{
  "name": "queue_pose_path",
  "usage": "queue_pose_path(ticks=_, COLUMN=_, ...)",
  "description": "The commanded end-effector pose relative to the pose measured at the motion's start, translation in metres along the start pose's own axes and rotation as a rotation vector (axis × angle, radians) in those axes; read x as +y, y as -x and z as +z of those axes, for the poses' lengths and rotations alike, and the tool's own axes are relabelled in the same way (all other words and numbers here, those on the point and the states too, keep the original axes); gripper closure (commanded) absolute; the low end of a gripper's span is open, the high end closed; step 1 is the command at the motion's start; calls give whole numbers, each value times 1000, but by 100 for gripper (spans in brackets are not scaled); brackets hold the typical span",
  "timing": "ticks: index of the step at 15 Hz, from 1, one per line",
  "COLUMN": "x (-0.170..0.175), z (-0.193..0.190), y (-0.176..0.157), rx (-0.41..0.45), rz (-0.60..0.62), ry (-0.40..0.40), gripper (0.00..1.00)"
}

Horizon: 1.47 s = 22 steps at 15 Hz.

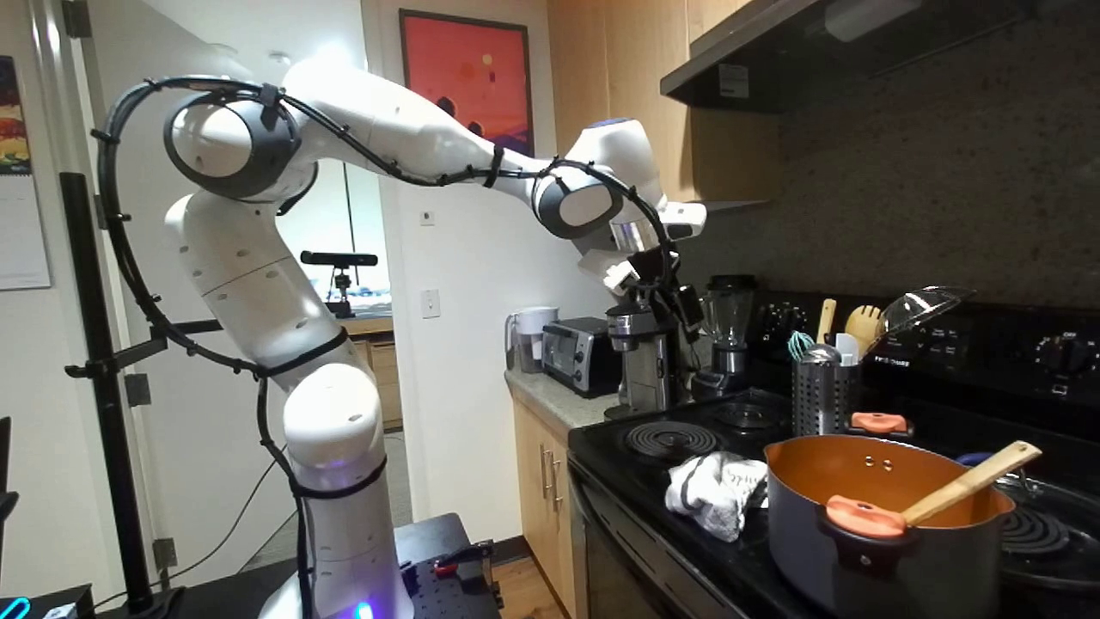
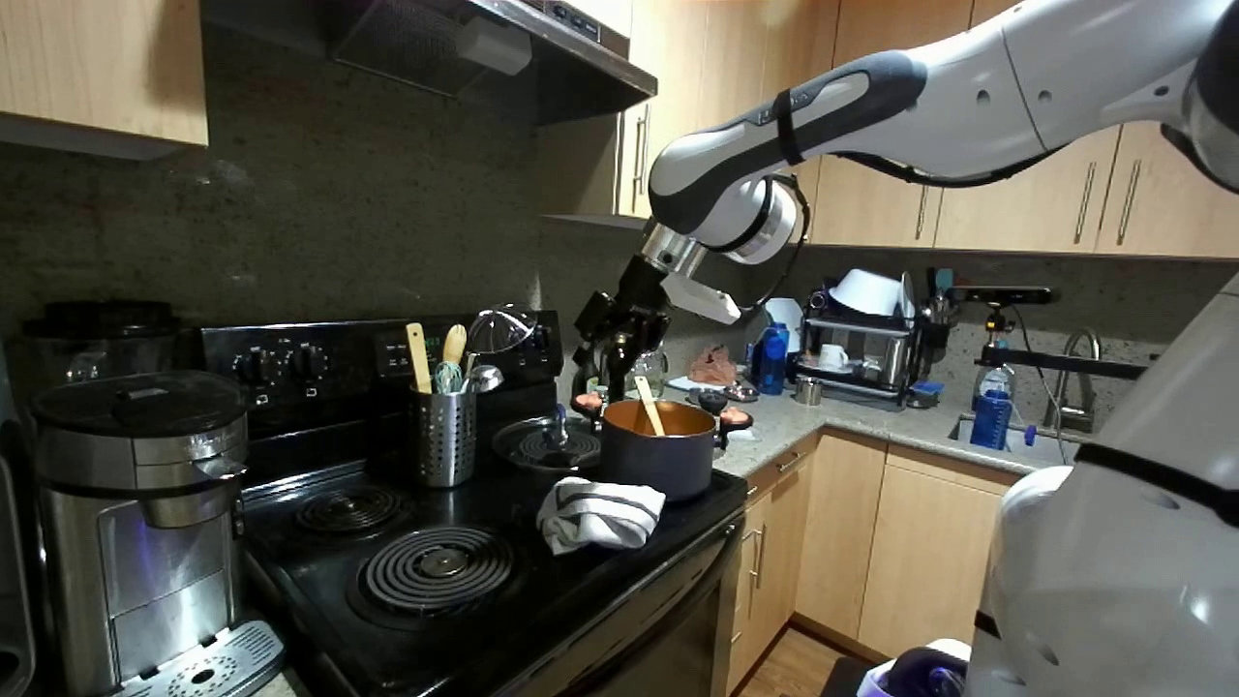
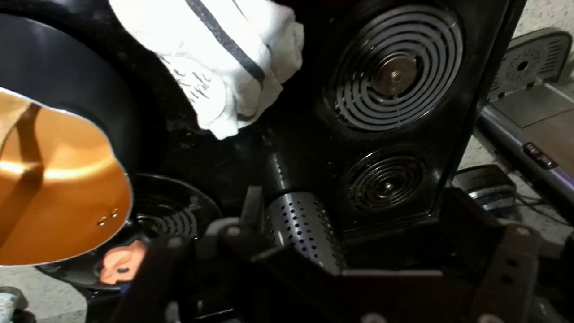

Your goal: Place the wooden spoon in the utensil holder

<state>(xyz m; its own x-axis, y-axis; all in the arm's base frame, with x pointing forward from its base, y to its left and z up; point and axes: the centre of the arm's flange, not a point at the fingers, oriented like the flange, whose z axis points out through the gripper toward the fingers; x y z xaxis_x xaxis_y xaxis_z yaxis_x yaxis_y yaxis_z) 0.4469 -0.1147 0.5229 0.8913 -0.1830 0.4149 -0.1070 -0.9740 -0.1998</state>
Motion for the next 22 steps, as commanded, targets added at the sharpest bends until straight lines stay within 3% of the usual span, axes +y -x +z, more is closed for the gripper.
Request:
queue_pose_path(ticks=1, x=36, z=-4, y=-22, rx=83, rz=124, ry=46, gripper=0)
queue_pose_path(ticks=9, x=42, z=-2, y=-13, rx=76, rz=115, ry=58, gripper=0)
queue_pose_path(ticks=13, x=60, z=7, y=-25, rx=64, rz=186, ry=80, gripper=0)
queue_pose_path(ticks=22, x=154, z=-6, y=-72, rx=137, rz=461, ry=148, gripper=0)
